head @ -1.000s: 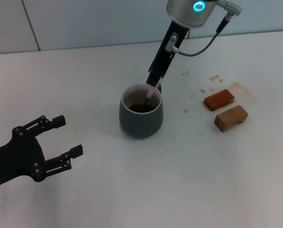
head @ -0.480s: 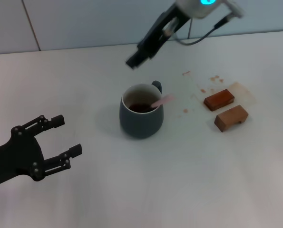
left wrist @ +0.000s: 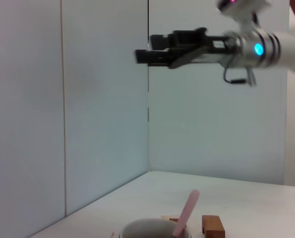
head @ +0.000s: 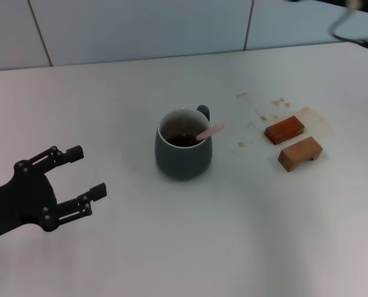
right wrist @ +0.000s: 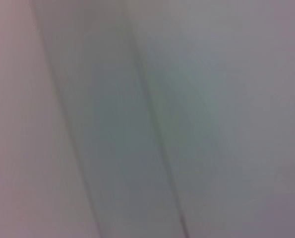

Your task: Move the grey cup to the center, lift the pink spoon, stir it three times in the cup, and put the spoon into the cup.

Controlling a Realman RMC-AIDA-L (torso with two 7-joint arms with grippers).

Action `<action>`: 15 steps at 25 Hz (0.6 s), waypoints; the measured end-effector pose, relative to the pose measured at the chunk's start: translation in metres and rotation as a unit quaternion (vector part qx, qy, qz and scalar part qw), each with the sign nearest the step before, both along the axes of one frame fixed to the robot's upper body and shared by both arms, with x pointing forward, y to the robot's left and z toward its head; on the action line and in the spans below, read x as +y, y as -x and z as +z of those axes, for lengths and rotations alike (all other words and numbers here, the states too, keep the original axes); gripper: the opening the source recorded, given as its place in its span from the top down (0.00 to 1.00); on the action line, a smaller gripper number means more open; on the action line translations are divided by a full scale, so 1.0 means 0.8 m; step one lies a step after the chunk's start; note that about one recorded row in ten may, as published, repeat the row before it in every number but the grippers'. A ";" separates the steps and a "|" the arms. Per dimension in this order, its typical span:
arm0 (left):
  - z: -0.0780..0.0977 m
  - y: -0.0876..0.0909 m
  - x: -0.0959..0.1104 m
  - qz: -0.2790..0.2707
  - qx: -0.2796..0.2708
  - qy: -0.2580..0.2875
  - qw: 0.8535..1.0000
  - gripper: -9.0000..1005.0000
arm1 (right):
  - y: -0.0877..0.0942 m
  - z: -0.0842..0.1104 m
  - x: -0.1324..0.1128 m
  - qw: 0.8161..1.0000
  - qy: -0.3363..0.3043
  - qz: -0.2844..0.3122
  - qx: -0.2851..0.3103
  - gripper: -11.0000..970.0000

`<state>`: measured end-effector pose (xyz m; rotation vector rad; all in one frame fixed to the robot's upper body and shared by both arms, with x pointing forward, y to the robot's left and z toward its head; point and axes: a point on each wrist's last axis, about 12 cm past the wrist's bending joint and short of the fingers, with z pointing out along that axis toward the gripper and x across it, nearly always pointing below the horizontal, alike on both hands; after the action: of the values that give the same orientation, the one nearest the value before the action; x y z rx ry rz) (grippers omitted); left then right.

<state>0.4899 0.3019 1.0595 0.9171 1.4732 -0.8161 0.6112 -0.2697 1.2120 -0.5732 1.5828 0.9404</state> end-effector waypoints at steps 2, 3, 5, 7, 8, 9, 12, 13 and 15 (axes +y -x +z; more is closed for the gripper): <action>0.001 -0.001 0.000 0.000 0.001 0.002 1.000 0.19 | 0.011 -0.020 -0.023 0.999 -0.027 -0.019 -0.005 0.43; 0.001 -0.002 -0.001 0.001 0.001 0.003 1.000 0.19 | 0.015 -0.028 -0.030 0.999 -0.030 -0.021 -0.002 0.43; 0.002 -0.003 -0.001 0.000 0.001 0.003 1.000 0.19 | 0.026 -0.044 -0.044 0.999 -0.026 -0.020 -0.003 0.39; 0.003 -0.005 -0.003 -0.002 0.002 0.004 1.000 0.19 | 0.042 -0.064 -0.057 1.000 0.009 -0.005 -0.017 0.35; 0.003 -0.005 -0.003 -0.002 0.002 0.004 1.000 0.19 | 0.050 -0.073 -0.062 0.999 0.035 0.005 -0.024 0.34; 0.004 -0.007 -0.004 -0.004 0.003 0.005 1.000 0.19 | 0.055 -0.082 -0.065 0.998 0.056 0.014 -0.021 0.27; 0.004 -0.007 -0.004 -0.004 0.003 0.005 1.000 0.19 | 0.068 -0.103 -0.075 0.993 0.110 0.044 0.007 0.15; 0.004 -0.007 -0.004 -0.004 0.003 0.005 1.000 0.19 | 0.071 -0.108 -0.077 0.991 0.122 0.055 0.018 0.15; 0.024 -0.043 -0.005 -0.032 0.071 -0.014 0.997 0.19 | 0.076 -0.114 -0.078 0.986 0.140 0.085 0.040 0.15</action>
<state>0.5240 0.2983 1.0787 0.9481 1.5874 -0.9261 0.5506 -0.3321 1.1206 -0.8881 1.7750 0.8806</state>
